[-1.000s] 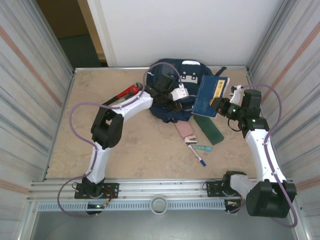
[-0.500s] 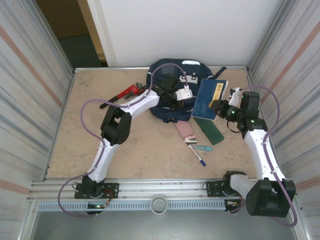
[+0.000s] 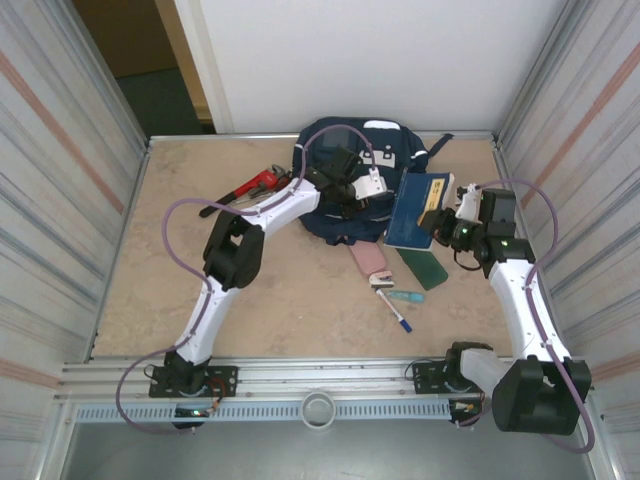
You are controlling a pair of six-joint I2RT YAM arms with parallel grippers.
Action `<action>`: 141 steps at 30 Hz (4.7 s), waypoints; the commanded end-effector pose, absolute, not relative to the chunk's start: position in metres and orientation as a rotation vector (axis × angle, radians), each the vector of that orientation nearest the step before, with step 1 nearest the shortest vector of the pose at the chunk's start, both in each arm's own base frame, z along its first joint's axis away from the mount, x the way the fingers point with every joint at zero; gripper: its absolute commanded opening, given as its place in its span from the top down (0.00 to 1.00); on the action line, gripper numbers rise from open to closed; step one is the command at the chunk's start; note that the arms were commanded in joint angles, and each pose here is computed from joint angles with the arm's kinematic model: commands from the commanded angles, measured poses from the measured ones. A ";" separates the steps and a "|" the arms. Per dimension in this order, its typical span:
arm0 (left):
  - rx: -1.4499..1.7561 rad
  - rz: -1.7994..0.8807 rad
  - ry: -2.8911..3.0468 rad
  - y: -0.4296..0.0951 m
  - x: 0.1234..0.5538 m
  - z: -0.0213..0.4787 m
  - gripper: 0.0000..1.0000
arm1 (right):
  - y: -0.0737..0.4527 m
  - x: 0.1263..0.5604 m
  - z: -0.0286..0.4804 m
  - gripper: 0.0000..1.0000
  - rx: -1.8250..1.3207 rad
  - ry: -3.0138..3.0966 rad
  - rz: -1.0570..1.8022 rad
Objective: Pack the student bag
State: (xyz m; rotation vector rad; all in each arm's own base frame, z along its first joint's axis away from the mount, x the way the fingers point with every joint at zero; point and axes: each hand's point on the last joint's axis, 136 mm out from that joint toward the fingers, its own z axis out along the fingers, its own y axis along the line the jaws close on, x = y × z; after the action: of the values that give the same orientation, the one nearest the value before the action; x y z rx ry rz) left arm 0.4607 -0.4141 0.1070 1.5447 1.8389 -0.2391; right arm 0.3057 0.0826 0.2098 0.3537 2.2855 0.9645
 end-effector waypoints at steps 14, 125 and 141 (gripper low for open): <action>1.009 -0.297 1.694 -0.400 0.505 0.282 1.00 | 0.151 0.289 0.201 1.00 0.202 2.308 1.312; 0.931 -0.694 1.778 -0.415 0.472 0.287 1.00 | 0.115 0.473 0.115 0.76 0.454 2.309 0.906; 0.886 -0.811 1.731 -0.420 0.458 0.331 1.00 | 0.069 0.506 0.188 1.00 0.440 2.143 1.214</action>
State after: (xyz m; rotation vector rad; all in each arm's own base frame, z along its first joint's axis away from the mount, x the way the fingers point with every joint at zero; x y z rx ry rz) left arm 0.4830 -0.4121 0.2298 0.8908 1.9423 -0.7089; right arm 0.4944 0.0820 0.1592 0.4680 2.2199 1.1345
